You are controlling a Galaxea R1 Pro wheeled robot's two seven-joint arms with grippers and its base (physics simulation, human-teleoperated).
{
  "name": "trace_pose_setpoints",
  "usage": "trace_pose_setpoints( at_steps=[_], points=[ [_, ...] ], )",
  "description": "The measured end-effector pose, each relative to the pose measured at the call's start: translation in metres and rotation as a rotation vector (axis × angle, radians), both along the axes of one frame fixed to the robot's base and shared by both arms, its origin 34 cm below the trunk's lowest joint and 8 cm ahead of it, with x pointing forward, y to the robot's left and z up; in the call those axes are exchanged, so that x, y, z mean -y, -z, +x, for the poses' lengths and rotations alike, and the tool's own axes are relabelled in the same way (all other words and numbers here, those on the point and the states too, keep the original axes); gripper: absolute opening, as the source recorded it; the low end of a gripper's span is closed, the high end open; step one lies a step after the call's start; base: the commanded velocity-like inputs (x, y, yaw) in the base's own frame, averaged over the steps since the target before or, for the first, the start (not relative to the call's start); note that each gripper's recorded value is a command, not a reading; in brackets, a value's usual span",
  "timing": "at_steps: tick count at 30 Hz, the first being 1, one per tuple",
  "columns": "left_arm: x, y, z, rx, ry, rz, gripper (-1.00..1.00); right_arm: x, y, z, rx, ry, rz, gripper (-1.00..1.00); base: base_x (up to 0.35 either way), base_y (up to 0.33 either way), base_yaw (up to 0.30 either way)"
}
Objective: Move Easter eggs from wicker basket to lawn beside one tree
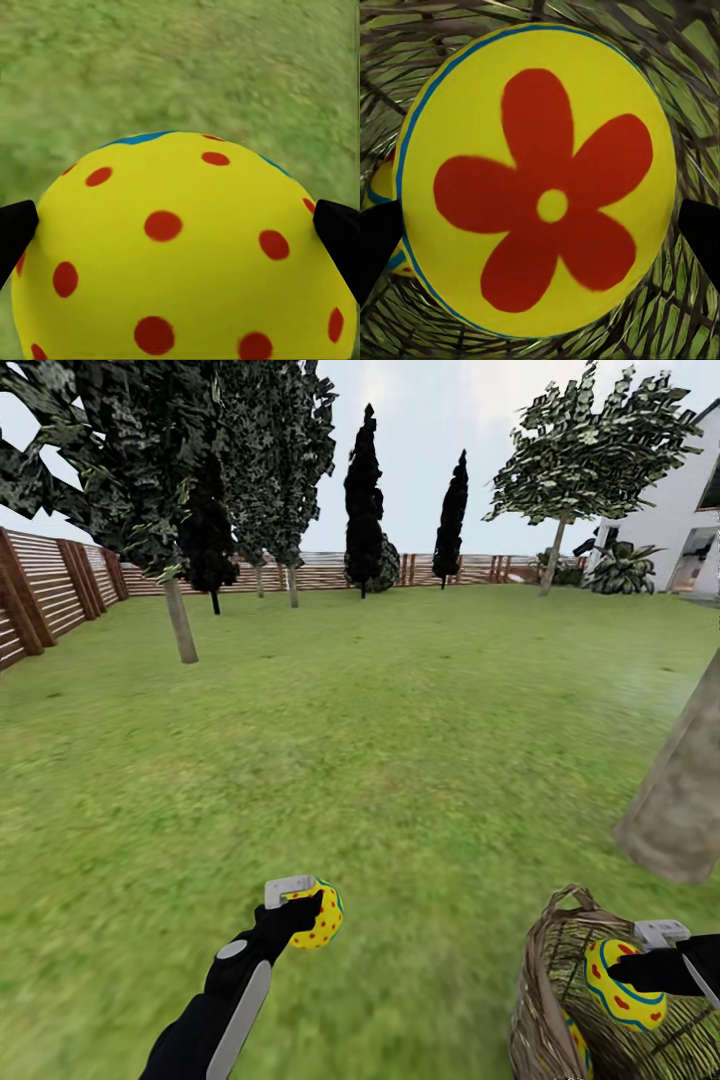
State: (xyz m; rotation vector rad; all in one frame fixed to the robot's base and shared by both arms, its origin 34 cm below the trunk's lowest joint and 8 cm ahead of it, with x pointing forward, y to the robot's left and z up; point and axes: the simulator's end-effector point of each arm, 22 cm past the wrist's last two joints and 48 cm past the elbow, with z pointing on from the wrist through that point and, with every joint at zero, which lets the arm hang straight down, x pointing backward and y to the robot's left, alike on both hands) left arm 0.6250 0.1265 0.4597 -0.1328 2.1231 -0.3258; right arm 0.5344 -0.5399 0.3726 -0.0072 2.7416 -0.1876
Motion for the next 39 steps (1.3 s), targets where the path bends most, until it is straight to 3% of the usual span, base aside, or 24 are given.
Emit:
trace_pose_setpoints(
  at_steps=[4,34,39],
  points=[
    [0.008,-0.010,-0.001,0.015,0.021,0.005,-1.00,0.000,-0.008,0.002,0.012,0.001,0.000,-1.00,-0.016,0.041,0.000],
    [0.013,-0.069,0.013,-0.004,0.025,0.002,-1.00,0.000,-0.075,0.019,0.010,0.000,-0.001,-1.00,0.000,0.000,0.000],
    [0.013,-0.080,0.016,-0.004,0.025,0.002,-1.00,0.001,-0.085,0.021,0.008,0.000,-0.001,-1.00,-0.056,0.193,0.000]
  ],
)
